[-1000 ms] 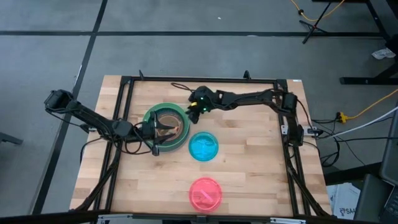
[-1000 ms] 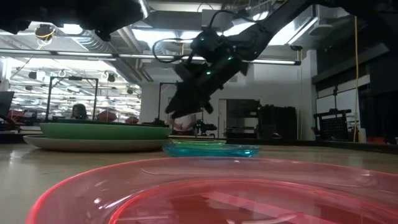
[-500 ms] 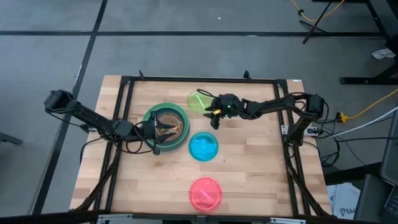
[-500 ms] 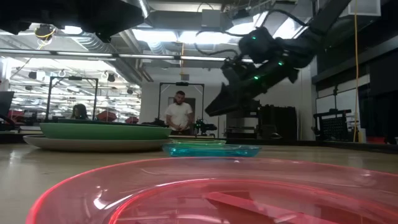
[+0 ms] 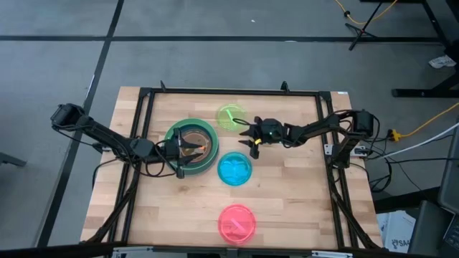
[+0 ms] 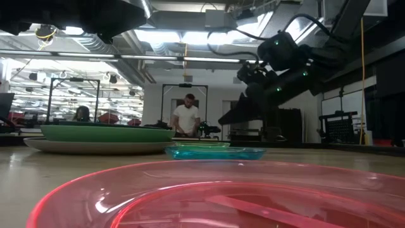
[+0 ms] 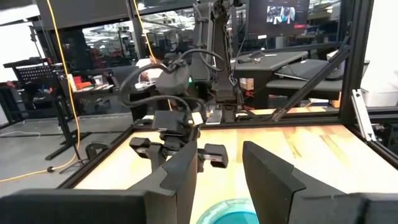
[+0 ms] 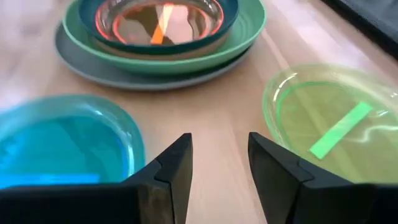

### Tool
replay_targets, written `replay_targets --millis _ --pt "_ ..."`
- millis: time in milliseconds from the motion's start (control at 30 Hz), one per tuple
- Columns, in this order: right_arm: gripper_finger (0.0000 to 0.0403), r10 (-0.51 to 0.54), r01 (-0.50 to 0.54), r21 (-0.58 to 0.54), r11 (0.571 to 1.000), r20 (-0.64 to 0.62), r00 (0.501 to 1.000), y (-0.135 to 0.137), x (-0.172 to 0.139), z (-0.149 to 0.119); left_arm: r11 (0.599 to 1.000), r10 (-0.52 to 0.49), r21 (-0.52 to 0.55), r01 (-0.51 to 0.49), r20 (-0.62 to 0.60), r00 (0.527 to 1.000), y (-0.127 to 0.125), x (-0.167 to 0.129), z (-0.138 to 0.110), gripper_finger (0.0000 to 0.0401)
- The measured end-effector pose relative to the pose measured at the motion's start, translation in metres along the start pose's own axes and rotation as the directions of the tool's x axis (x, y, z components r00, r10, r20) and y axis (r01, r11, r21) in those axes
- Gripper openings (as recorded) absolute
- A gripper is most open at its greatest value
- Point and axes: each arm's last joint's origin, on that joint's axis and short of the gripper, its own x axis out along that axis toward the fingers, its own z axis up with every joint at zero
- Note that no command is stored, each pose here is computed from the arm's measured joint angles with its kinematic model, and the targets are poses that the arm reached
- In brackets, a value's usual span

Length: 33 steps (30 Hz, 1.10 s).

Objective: Stack plastic plates
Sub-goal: Stack the light green plate on top of orange plate

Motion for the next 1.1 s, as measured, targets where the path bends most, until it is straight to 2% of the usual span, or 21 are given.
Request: replay_targets --millis 233,400,567,900,1100 --pt "0.0145 0.024 -0.035 -0.185 0.982 -0.06 0.998 0.003 0.001 -0.006 1.0 -0.002 0.003 0.002 -0.006 1.0 0.0 0.0 -0.001 0.0124" --pt "0.0145 0.024 -0.045 -0.267 0.963 -0.079 0.997 0.002 0.0 -0.008 1.0 0.0 -0.007 0.0 0.012 1.0 0.0 0.0 0.001 0.0124" --pt "0.0145 -0.03 0.0 -0.364 0.931 -0.078 0.996 0.001 0.0 -0.008 1.0 0.0 -0.028 0.001 0.01 1.0 0.0 0.0 0.001 0.0124" --pt "0.0145 -0.027 -0.011 -0.364 0.932 -0.101 0.995 0.001 0.001 -0.011 1.0 0.007 -0.031 -0.007 0.006 1.0 0.001 0.001 0.0 0.0124" --pt "0.0153 -0.076 0.036 -0.352 0.935 -0.101 0.992 0.0 0.001 -0.011 0.999 0.006 -0.035 -0.006 0.006 1.0 0.001 0.001 0.0 0.0124"
